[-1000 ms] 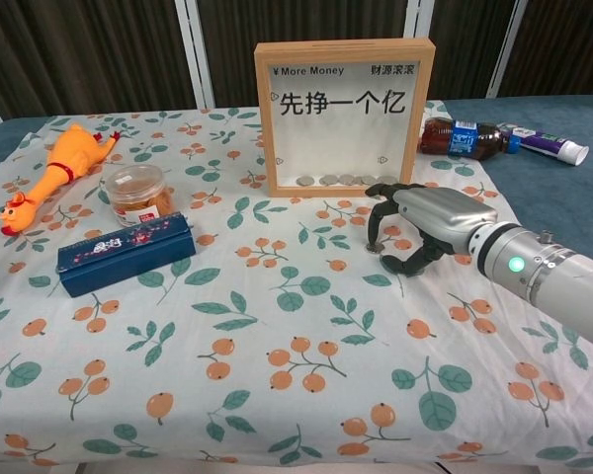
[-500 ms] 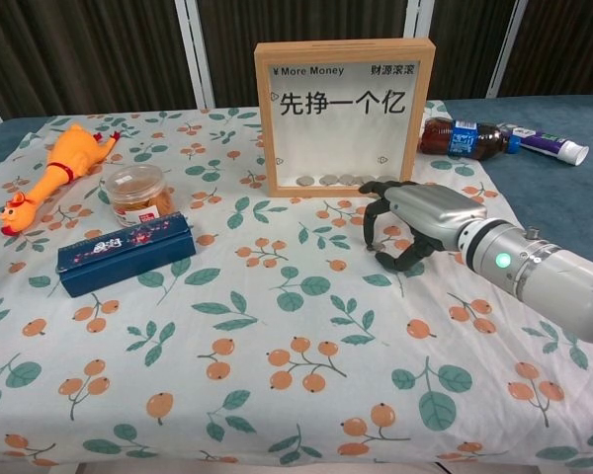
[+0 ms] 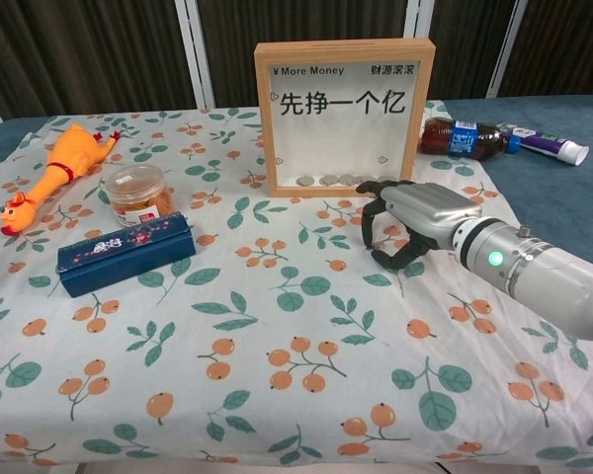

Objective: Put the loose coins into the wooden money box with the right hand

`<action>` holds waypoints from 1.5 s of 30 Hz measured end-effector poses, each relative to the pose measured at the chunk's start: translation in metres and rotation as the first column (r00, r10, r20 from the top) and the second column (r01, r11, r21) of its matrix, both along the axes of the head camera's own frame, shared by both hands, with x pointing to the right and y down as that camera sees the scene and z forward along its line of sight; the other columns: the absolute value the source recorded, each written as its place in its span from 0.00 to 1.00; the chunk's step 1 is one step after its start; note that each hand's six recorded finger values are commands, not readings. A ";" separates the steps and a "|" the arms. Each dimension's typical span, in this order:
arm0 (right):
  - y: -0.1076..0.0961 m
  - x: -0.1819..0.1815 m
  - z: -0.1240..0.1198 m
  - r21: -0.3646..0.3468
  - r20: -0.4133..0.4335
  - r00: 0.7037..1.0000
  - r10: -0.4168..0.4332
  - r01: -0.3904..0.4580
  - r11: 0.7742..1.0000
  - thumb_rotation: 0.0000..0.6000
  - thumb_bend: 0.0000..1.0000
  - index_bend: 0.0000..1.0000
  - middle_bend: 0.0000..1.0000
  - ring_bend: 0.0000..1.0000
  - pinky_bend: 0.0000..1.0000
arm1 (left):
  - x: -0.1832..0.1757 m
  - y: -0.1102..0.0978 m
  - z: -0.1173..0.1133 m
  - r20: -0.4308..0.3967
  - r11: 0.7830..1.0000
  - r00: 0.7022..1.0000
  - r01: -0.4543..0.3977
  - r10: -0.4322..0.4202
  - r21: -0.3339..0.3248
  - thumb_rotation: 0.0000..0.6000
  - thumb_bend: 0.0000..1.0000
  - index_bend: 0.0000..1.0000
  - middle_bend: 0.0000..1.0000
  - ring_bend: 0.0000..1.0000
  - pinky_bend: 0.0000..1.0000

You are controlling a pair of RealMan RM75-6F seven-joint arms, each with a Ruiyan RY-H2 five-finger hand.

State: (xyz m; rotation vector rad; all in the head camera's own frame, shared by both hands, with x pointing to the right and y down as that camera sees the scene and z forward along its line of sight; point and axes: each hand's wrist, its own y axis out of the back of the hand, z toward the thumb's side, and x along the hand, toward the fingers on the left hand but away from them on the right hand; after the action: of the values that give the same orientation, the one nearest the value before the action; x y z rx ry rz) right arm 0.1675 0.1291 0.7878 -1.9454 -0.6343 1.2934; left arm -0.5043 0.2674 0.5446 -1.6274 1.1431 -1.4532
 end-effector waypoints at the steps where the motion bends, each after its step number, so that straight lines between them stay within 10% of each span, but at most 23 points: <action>1: 0.000 0.000 0.000 0.001 -0.002 1.000 -0.001 0.001 1.000 1.00 0.54 0.62 0.15 0.00 0.00 | 0.000 0.000 0.000 0.000 1.000 1.000 0.000 0.000 0.000 1.00 0.44 0.00 0.00 0.00 0.00; 36: -0.016 -0.009 -0.019 0.037 0.088 0.995 0.036 -0.039 0.999 1.00 0.58 0.73 0.22 0.00 0.00 | 0.000 0.000 -0.004 -0.013 1.000 1.000 -0.010 0.011 0.023 1.00 0.44 0.00 0.00 0.00 0.00; 45: -0.048 -0.030 -0.090 0.117 0.282 0.958 0.059 -0.095 0.989 1.00 0.58 0.73 0.22 0.00 0.00 | 0.001 -0.001 0.000 -0.005 1.000 1.000 -0.012 0.012 0.020 1.00 0.44 0.00 0.00 0.00 0.00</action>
State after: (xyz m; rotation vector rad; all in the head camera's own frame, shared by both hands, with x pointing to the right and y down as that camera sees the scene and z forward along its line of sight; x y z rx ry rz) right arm 0.1372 0.0806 0.6982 -2.0274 -0.9182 1.0029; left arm -0.5033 0.2659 0.5443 -1.6223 1.1451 -1.4273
